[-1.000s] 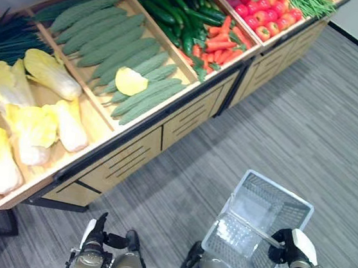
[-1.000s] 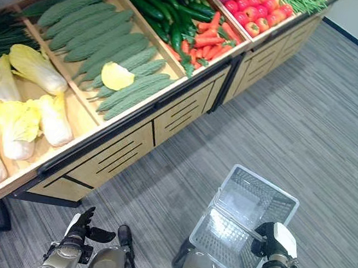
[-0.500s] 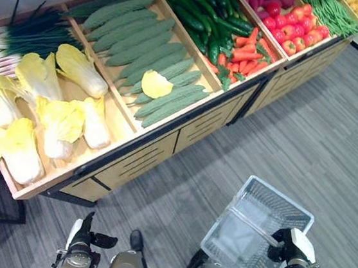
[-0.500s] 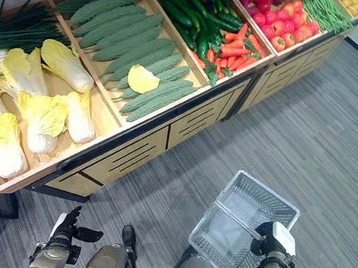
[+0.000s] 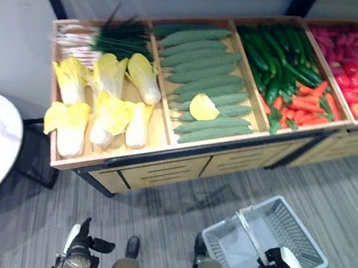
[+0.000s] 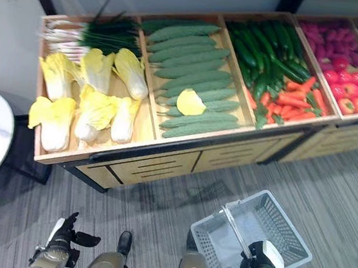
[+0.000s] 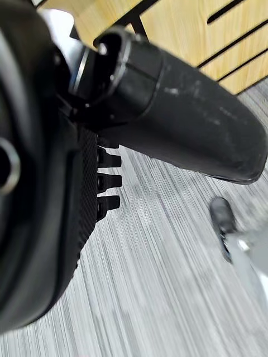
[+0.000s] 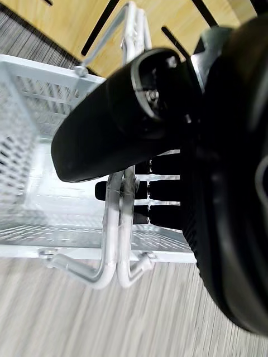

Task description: Get the vegetables into the basket

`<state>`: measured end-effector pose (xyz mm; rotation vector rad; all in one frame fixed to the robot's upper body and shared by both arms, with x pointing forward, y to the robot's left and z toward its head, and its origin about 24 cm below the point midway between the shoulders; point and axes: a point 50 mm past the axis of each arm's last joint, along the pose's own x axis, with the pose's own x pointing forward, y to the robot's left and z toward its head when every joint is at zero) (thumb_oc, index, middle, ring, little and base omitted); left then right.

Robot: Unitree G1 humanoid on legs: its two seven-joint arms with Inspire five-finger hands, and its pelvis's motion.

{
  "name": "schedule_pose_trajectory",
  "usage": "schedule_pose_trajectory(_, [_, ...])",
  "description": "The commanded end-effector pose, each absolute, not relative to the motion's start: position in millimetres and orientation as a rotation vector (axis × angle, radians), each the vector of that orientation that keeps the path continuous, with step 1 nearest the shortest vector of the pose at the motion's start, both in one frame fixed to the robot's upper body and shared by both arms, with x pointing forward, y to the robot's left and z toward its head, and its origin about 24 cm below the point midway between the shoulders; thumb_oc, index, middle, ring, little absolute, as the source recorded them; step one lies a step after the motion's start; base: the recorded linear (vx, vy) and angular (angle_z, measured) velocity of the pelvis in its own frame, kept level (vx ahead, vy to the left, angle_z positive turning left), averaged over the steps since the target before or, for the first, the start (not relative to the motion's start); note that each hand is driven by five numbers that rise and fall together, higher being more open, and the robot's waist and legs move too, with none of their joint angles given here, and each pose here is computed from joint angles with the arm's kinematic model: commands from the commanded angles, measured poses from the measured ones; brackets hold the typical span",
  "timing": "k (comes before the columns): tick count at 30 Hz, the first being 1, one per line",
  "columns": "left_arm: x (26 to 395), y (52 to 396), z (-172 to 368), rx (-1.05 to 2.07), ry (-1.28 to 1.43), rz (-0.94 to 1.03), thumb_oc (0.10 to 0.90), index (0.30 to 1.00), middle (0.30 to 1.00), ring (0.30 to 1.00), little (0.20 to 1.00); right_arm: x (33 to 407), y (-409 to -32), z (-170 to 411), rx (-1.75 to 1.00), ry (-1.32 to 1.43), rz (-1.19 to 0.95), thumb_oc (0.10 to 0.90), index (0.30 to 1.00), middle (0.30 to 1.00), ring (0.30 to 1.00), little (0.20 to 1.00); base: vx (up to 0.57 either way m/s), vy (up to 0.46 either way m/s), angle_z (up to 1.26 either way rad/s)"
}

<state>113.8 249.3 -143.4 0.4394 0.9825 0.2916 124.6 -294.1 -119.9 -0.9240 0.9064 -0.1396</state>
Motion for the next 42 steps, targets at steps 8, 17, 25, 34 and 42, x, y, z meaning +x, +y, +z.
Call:
schedule_pose_trajectory(8, [145.7,268.6,-124.2,0.465,0.852,0.368,0.9,1.0,1.0,1.0,1.0,152.1,-324.9,-86.4,-0.996,0.733,-0.243,0.4,0.3,0.3,0.3,0.3,-0.02,-0.186,0.41])
schedule_pose_trajectory(17, [147.7,261.1,-127.1,0.491,0.864,0.323,0.9,1.0,1.0,1.0,1.0,135.0,-325.9,-97.6,-0.956,0.82,-0.267,0.4,0.3,0.3,0.3,0.3,0.01,0.058,0.47])
schedule_pose_trajectory(25, [142.9,271.3,-126.9,0.524,0.888,0.343,0.9,1.0,1.0,1.0,1.0,130.4,-314.6,-108.1,-0.938,0.863,-0.229,0.4,0.3,0.3,0.3,0.3,0.02,0.115,0.04])
schedule_pose_trajectory(34, [138.8,316.0,-106.3,0.394,0.806,0.714,0.9,1.0,1.0,1.0,1.0,106.2,-307.9,-123.6,-0.906,0.976,-0.22,0.4,0.3,0.3,0.3,0.3,0.0,0.018,0.07])
schedule_pose_trajectory(42, [129.0,370.2,-63.6,0.421,0.607,1.218,0.9,1.0,1.0,1.0,1.0,93.3,-295.0,-131.3,-0.9,0.979,-0.19,0.4,0.3,0.3,0.3,0.3,0.01,-0.016,-0.01])
